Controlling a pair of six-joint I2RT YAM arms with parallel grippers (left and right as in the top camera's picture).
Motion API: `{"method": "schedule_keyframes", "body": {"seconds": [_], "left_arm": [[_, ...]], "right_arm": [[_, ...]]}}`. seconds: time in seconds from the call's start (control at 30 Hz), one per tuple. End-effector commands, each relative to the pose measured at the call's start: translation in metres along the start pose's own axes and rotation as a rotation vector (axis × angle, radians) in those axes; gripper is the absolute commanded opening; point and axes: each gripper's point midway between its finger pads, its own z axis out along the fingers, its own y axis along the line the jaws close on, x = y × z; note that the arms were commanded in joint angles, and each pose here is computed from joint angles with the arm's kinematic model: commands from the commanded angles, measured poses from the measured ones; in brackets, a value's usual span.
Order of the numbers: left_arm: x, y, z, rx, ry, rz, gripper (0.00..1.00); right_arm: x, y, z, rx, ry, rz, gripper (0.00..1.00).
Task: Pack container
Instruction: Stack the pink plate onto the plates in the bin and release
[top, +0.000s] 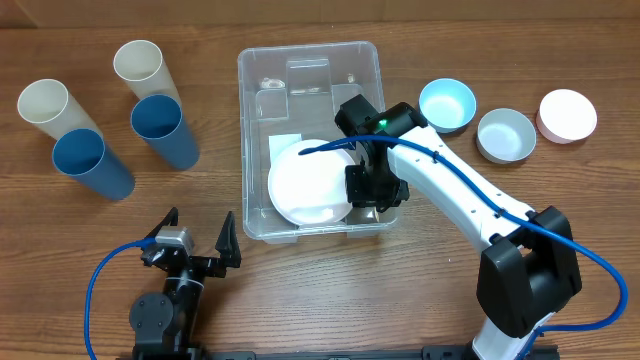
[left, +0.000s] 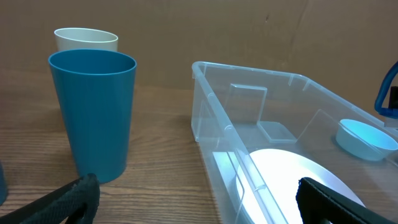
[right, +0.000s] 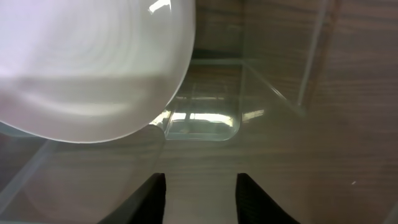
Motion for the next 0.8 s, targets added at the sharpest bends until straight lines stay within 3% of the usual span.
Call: {"method": "schedule_keyframes", "body": {"seconds": [0.0,0.13,0.3,0.43,0.57,0.77], "left_arm": [[0.0,-0.001,0.0,0.009,-0.002,-0.014,1.0],[0.0,-0.001,0.0,0.009,-0.002,-0.014,1.0],[0.0,-0.001,0.0,0.009,-0.002,-0.014,1.0],[0.0,-0.001,0.0,0.009,-0.001,-0.014,1.0],[0.0,-0.001,0.0,0.009,-0.001,-0.014,1.0],[0.0,-0.001,0.0,0.009,-0.001,-0.014,1.0]], "right_arm": [[-0.018,0.004,-0.014,-0.001,-0.091,-0.065,0.44],[-0.048,0.006,-0.043,0.002,-0.221,-0.089,0.48],[-0.112,-0.031,-0.104,-0.007,-0.458,0.017,0.5],[-0.147,-0.021,-0.114,-0.125,-0.559,-0.166,0.51],[-0.165,0.002,-0.09,-0.087,-0.58,-0.341,0.53],[-0.186,0.004,-0.038,-0.06,-0.523,-0.338,0.53]]}}
